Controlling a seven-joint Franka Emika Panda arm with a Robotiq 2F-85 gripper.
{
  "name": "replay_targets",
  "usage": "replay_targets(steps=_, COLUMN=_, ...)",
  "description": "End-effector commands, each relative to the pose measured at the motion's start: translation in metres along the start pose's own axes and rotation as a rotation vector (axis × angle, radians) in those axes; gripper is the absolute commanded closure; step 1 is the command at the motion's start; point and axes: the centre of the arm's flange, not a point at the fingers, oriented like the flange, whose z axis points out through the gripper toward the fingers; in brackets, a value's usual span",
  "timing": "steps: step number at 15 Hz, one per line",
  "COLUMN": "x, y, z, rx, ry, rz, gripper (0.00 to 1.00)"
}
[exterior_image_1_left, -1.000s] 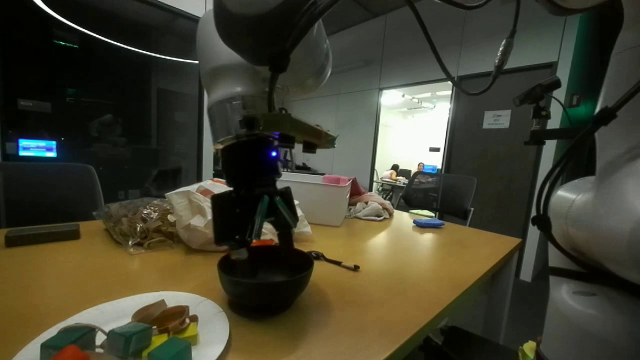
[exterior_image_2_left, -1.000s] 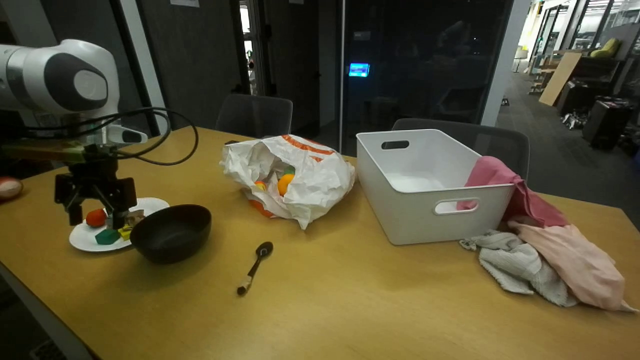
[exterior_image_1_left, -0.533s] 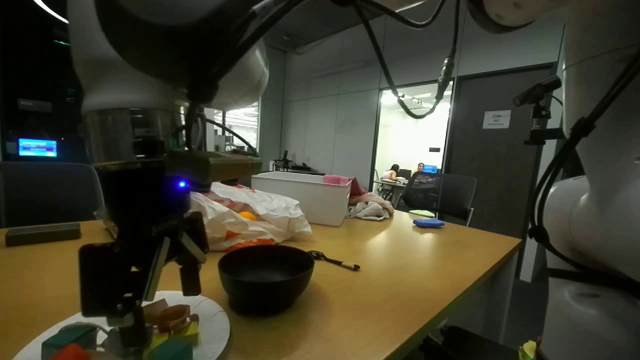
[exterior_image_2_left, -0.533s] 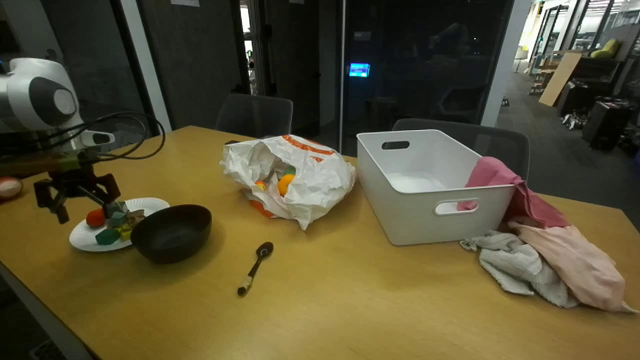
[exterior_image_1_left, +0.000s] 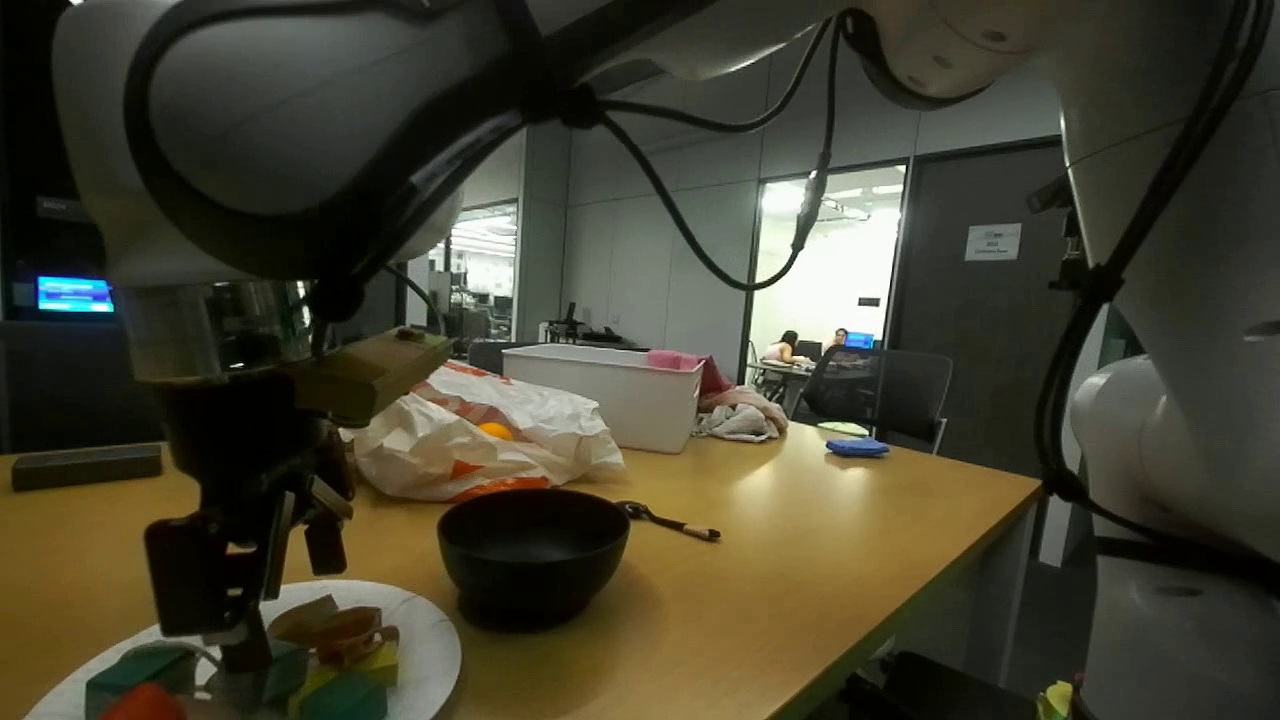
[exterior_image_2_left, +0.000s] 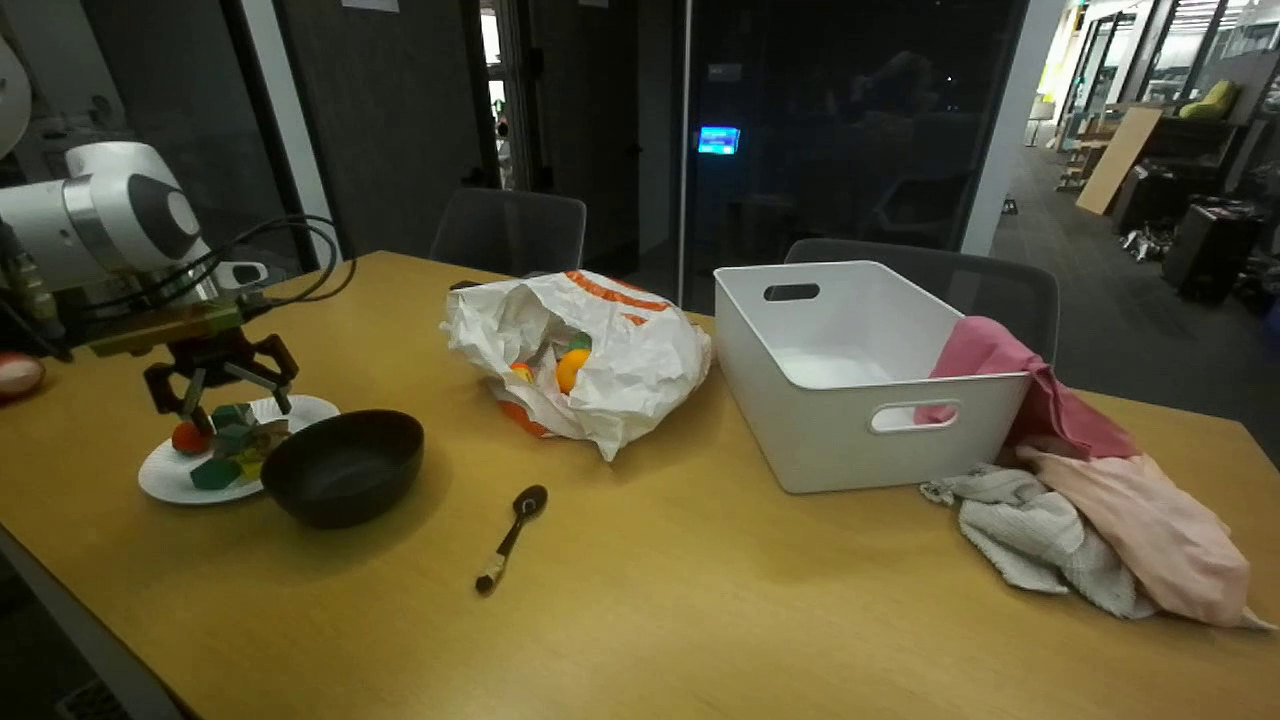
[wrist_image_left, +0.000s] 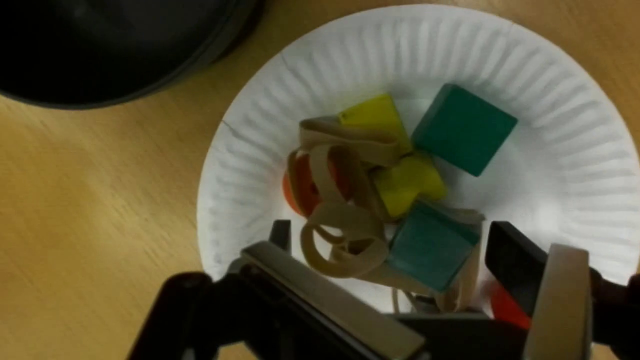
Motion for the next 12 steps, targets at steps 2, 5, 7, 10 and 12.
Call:
replay_targets(steps=2, x=0.006, y=0.029, z=0.01, rx=0.086, ry=-0.018, rz=0.031, gripper=0.0)
replay_targets(steps=5, x=0.0, y=0.027, z=0.02, rx=0.208, ry=-0.058, rz=0.076, gripper=0.0)
replay_targets(steps=7, x=-0.002, y=0.025, z=0.025, rx=0.254, ry=-0.064, rz=0.083, gripper=0.0)
replay_targets(steps=10, x=-0.004, y=0.03, z=0.03, rx=0.297, ry=-0.061, rz=0.066, gripper=0.25)
replay_targets(steps=12, x=-0.007, y=0.036, z=0.032, rx=0.318, ry=-0.062, rz=0.063, gripper=0.32)
